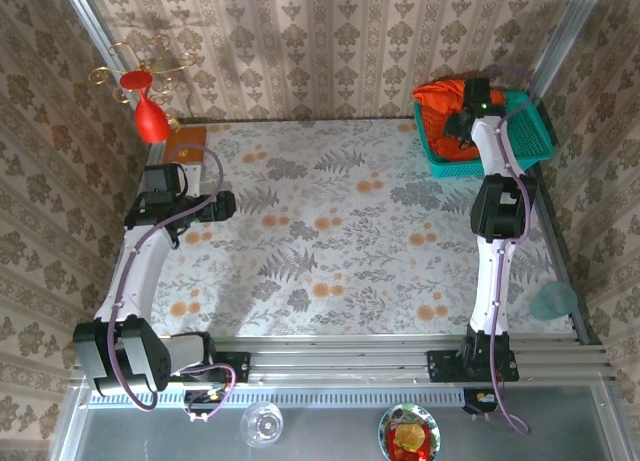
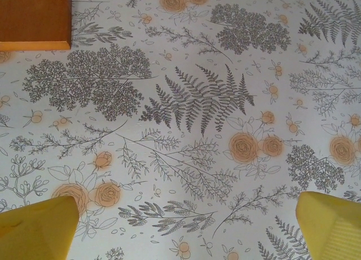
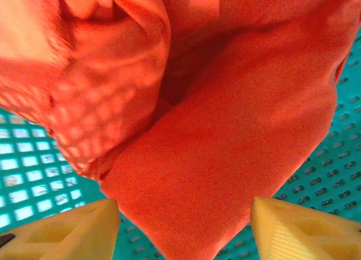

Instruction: Fold the inside-out t-shirt

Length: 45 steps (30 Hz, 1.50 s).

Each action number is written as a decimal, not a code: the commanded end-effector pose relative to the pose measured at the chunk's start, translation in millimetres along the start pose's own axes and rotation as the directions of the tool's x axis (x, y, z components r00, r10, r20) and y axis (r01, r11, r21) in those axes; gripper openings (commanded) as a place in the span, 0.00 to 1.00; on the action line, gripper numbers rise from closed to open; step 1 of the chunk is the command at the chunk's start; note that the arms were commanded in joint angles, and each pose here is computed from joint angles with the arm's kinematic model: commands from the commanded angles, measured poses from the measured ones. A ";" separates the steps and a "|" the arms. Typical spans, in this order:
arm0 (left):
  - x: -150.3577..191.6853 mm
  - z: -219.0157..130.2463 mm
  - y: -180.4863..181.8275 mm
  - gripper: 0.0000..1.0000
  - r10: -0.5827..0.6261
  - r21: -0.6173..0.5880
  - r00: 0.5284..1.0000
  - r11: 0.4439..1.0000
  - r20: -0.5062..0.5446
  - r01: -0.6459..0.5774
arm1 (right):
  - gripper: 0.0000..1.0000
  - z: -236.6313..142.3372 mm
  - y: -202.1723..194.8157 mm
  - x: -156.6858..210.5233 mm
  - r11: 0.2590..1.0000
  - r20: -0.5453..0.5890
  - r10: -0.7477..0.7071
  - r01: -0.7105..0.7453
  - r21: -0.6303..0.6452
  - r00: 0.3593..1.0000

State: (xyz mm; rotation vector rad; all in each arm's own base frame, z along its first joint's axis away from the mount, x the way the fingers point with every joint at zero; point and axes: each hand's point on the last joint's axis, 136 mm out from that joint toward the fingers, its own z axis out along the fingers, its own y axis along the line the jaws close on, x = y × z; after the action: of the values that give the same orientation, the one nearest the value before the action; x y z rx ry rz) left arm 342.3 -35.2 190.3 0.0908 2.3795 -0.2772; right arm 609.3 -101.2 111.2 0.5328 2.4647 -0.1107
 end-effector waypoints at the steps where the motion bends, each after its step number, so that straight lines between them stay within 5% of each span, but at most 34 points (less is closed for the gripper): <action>1: 8.0 3.8 3.0 1.00 0.015 -0.001 0.999 1.000 -0.028 -0.015 | 0.62 12.1 -5.3 14.9 0.999 -0.058 -0.032 0.034 0.038 0.998; 5: 8.9 4.6 4.1 1.00 0.013 -0.005 0.999 1.000 -0.032 -0.013 | 0.54 19.3 -3.0 15.6 0.999 -0.056 -0.032 0.033 0.031 0.998; 14: 9.0 4.0 2.3 1.00 0.011 0.004 0.999 1.000 -0.030 -0.010 | 0.00 -25.9 4.7 -18.5 0.999 0.047 -0.033 0.032 0.003 0.998; 25: -1.6 -9.4 -7.2 1.00 0.017 0.029 0.999 0.999 0.039 -0.018 | 0.00 -187.5 33.6 -74.0 0.995 0.301 -0.032 0.060 -0.084 0.953; 33: -16.2 -27.1 -16.8 1.00 0.031 0.046 0.990 0.998 0.137 -0.037 | 0.00 -357.2 104.8 -73.3 0.936 0.501 -0.053 0.218 -0.277 0.864; 40: -34.8 -45.6 -26.6 1.00 0.022 0.069 0.966 0.997 0.256 -0.041 | 0.00 -498.9 185.1 -35.6 0.717 0.586 0.050 0.379 -0.584 0.808; 45: -43.5 -49.5 -38.8 1.00 0.006 0.103 0.955 0.994 0.297 -0.038 | 0.00 -548.8 225.5 -7.0 0.541 0.556 0.102 0.423 -0.727 0.825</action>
State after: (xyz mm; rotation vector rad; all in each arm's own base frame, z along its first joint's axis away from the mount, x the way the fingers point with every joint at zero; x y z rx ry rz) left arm 333.5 -52.3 251.3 0.1272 2.1158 -0.3295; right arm 425.1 191.5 544.3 -0.1403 1.7574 0.5699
